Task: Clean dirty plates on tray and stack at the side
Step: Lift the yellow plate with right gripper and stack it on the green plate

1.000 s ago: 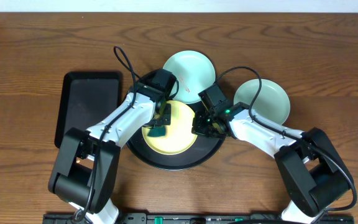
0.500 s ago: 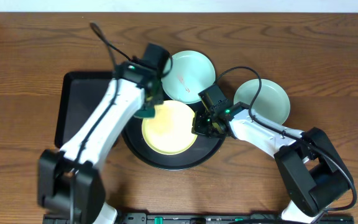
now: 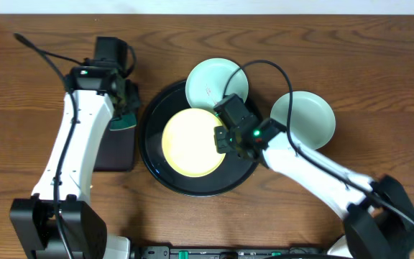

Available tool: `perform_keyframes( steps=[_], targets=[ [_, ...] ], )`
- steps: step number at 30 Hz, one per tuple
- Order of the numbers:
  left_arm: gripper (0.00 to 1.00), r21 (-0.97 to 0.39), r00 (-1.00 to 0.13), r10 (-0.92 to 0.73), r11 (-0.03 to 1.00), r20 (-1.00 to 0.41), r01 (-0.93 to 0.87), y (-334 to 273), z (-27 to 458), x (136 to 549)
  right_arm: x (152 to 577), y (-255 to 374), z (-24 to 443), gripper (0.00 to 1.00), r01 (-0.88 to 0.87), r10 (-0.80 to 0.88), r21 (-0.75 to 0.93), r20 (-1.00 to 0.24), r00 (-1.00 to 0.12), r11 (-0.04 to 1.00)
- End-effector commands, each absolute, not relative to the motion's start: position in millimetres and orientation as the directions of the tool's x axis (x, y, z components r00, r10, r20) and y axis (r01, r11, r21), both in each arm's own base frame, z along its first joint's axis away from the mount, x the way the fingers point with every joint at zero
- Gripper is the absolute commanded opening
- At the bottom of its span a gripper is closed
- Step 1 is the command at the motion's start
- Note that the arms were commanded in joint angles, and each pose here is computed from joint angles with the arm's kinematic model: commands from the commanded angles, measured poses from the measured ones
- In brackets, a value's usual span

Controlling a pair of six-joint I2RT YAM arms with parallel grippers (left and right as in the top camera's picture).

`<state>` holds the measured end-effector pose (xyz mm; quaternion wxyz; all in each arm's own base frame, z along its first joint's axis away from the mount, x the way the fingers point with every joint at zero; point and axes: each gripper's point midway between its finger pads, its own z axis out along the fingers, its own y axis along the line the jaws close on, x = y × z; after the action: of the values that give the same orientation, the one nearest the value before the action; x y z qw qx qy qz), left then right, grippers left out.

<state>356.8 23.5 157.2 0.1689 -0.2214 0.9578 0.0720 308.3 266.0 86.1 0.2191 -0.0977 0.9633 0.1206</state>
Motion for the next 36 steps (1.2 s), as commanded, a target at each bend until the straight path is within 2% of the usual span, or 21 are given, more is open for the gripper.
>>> perform_keyframes(
  steps=[1,9,17,29,36],
  targets=[
    [0.08,0.074,-0.826,-0.421,0.875,-0.373,-0.479,38,163,358,324,256,137,0.01,-0.304,-0.248,-0.017,-0.624,-0.741,0.953],
    [0.07,0.078,-0.826,-0.427,0.871,-0.368,-0.485,40,161,356,327,234,199,0.01,-0.215,-0.356,-0.284,-0.757,-0.548,0.935],
    [0.07,0.082,-0.83,-0.427,0.871,-0.359,-0.484,40,157,354,323,232,248,0.01,-0.137,-0.503,-0.491,-0.777,-0.378,0.86],
    [0.07,0.082,-0.83,-0.427,0.871,-0.359,-0.484,40,157,354,318,230,296,0.01,0.041,-0.546,-0.575,-0.795,-0.263,0.817],
    [0.08,0.082,-0.83,-0.427,0.871,-0.359,-0.484,40,157,354,319,230,315,0.01,0.074,-0.547,-0.574,-0.807,-0.225,0.816]
  ],
)
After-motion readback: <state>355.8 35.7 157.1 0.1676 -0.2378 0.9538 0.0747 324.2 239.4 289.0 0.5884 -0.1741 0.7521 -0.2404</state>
